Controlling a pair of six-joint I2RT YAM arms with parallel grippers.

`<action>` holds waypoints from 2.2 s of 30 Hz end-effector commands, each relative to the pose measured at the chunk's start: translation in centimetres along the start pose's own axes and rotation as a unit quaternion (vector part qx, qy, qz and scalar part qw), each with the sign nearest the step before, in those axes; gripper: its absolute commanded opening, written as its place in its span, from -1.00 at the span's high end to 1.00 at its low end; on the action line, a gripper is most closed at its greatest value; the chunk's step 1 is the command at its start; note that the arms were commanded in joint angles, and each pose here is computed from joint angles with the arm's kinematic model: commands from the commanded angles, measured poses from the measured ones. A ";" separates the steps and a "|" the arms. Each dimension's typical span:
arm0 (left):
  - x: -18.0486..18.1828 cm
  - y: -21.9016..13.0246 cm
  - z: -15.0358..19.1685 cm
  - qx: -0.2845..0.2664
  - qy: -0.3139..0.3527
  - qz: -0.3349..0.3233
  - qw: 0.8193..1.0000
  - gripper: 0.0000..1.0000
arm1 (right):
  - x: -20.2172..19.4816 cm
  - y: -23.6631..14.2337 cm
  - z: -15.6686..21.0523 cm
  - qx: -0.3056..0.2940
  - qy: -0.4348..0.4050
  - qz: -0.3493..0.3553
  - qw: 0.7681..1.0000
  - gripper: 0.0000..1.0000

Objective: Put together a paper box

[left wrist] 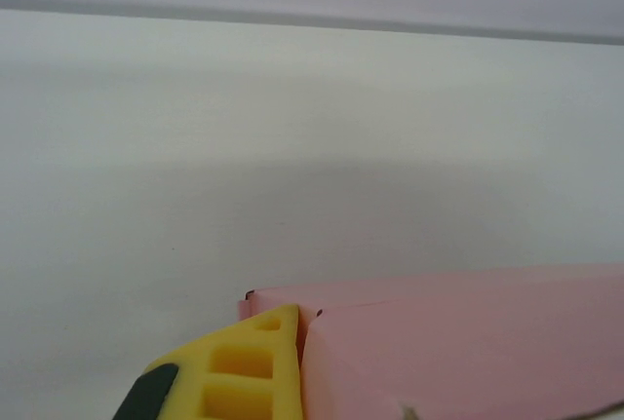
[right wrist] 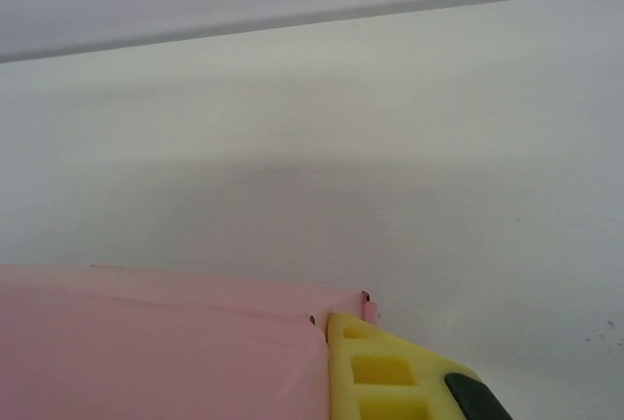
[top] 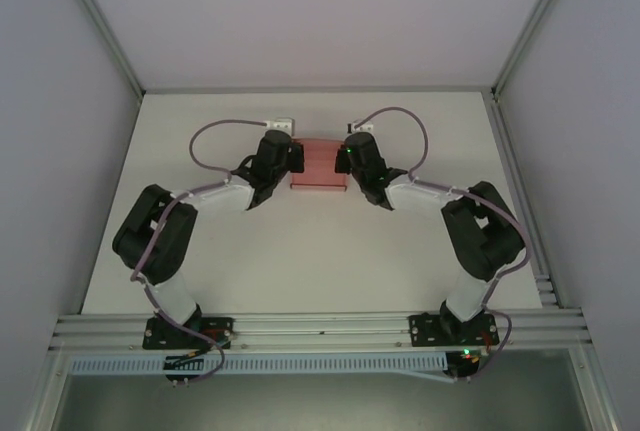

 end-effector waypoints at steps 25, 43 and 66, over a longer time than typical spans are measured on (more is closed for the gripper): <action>0.1 -3.7 9.5 0.008 -0.017 0.122 0.992 0.87 | -2.9 -2.1 10.7 0.014 -0.050 -0.012 0.999 1.00; 1.9 -10.9 4.0 0.021 -0.007 0.010 1.000 -0.99 | -3.3 -3.0 13.4 0.030 -0.108 0.052 0.992 1.00; 2.4 0.1 4.1 0.201 -0.131 0.170 0.956 -0.80 | -3.3 -3.7 14.8 0.056 -0.123 0.024 0.991 0.85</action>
Point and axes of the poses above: each hand's point on the last joint's axis, 136 mm out from that joint toward the fingers, its own y axis out along the fingers, its own x axis along the line the jaws close on, z = x × y, the point moved 6 cm from there along -y, back along the fingers, and after that the axes turned 6 degrees about y, right-handed, at the moved point
